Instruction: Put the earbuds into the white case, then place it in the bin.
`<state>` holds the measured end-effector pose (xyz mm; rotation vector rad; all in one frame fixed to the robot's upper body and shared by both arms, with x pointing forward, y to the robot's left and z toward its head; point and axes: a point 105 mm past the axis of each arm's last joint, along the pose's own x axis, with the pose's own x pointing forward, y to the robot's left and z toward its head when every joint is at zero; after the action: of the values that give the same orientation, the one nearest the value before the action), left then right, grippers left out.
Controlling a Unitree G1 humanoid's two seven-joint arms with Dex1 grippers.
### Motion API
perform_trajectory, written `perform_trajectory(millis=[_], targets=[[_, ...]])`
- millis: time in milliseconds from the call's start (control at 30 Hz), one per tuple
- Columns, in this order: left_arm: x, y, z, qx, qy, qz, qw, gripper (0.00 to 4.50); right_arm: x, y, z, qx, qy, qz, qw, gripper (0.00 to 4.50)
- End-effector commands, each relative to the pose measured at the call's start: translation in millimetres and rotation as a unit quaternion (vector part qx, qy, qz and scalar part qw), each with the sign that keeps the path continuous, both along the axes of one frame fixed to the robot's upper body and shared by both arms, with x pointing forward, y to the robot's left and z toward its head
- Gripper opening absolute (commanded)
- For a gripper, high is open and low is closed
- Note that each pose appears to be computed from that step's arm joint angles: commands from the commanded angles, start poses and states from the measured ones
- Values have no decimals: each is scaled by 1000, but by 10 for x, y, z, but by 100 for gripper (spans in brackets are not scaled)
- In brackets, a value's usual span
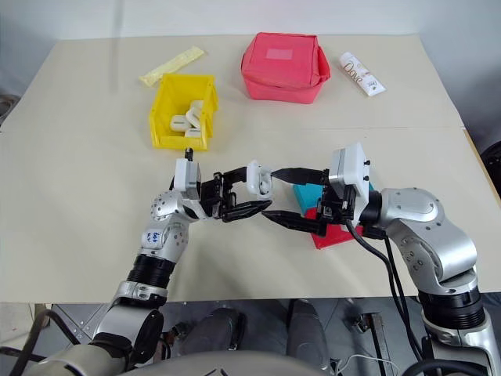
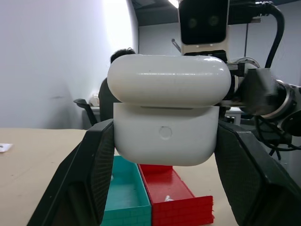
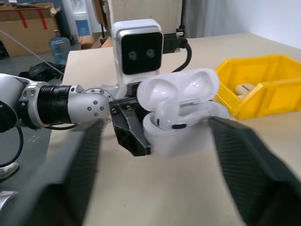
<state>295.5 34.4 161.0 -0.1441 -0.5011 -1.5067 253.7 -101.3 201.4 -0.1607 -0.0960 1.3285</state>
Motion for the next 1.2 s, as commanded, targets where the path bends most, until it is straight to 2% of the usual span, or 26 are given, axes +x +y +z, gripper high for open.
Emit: perform_trajectory(millis=[33, 1200], targets=[[-29, -39, 164, -13, -38, -7, 999, 278, -27, 2, 79, -8, -17, 4, 1000, 447], [-88, -45, 129, -10, -25, -27, 999, 278, 213, -90, 278, -37, -54, -43, 997, 447]])
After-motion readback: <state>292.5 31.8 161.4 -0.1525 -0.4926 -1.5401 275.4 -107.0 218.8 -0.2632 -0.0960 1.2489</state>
